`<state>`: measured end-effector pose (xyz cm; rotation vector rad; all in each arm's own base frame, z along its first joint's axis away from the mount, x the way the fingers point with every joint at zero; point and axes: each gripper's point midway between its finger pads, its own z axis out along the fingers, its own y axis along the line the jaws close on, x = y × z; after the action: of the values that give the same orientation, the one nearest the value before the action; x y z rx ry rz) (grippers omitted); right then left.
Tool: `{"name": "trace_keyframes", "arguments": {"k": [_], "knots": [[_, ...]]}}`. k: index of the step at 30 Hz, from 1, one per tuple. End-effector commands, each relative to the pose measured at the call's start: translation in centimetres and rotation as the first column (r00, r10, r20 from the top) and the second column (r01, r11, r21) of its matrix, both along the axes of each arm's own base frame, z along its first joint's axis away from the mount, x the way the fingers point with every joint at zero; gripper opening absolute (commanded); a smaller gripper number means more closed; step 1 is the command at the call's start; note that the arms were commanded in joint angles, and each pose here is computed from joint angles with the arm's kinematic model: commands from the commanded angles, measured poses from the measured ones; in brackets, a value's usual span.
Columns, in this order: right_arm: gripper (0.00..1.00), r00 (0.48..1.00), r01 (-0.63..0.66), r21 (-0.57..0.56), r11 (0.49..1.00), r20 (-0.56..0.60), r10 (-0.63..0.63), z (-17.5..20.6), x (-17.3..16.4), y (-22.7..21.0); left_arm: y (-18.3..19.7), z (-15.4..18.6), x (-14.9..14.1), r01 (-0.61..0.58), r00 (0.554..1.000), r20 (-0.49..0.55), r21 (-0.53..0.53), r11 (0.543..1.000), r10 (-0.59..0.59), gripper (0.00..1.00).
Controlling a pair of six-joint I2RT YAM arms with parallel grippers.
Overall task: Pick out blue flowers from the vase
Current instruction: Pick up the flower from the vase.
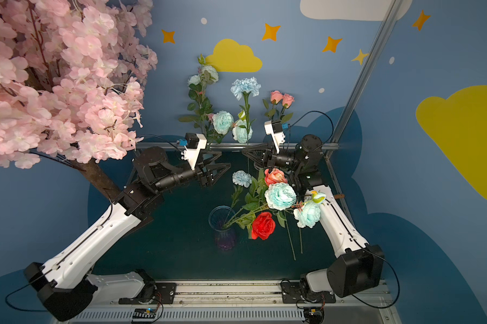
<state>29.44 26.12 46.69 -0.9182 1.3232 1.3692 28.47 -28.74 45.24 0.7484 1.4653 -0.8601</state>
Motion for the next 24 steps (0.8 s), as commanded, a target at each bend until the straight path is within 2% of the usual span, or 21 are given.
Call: {"name": "trace_keyframes", "arguments": {"k": [1,8,14,19,24], "knots": [[0.0,0.99,0.098,0.072,0.993,0.096,-0.105,4.3,-0.6,-1.4,1.1,-0.8,0.7,-0.078,0.997,0.0,-0.005,0.997,0.078,0.63],[0.0,0.942,0.281,0.132,0.951,0.149,-0.299,6.6,0.0,-3.3,1.6,-2.0,0.5,-0.095,0.995,-0.009,0.002,0.996,0.095,0.62],[0.0,0.87,0.443,0.176,0.879,0.152,-0.469,7.9,0.9,-5.6,2.3,-1.9,0.5,-0.129,0.992,0.011,-0.002,0.992,0.129,0.62],[0.0,0.837,0.496,0.199,0.845,0.151,-0.526,8.7,1.6,-6.5,2.4,-1.9,0.4,-0.132,0.991,0.016,-0.002,0.991,0.132,0.62],[0.0,0.784,0.583,0.151,0.799,0.153,-0.601,8.3,2.7,-7.4,2.4,-1.9,0.5,-0.133,0.991,0.014,-0.001,0.991,0.133,0.62]]}}
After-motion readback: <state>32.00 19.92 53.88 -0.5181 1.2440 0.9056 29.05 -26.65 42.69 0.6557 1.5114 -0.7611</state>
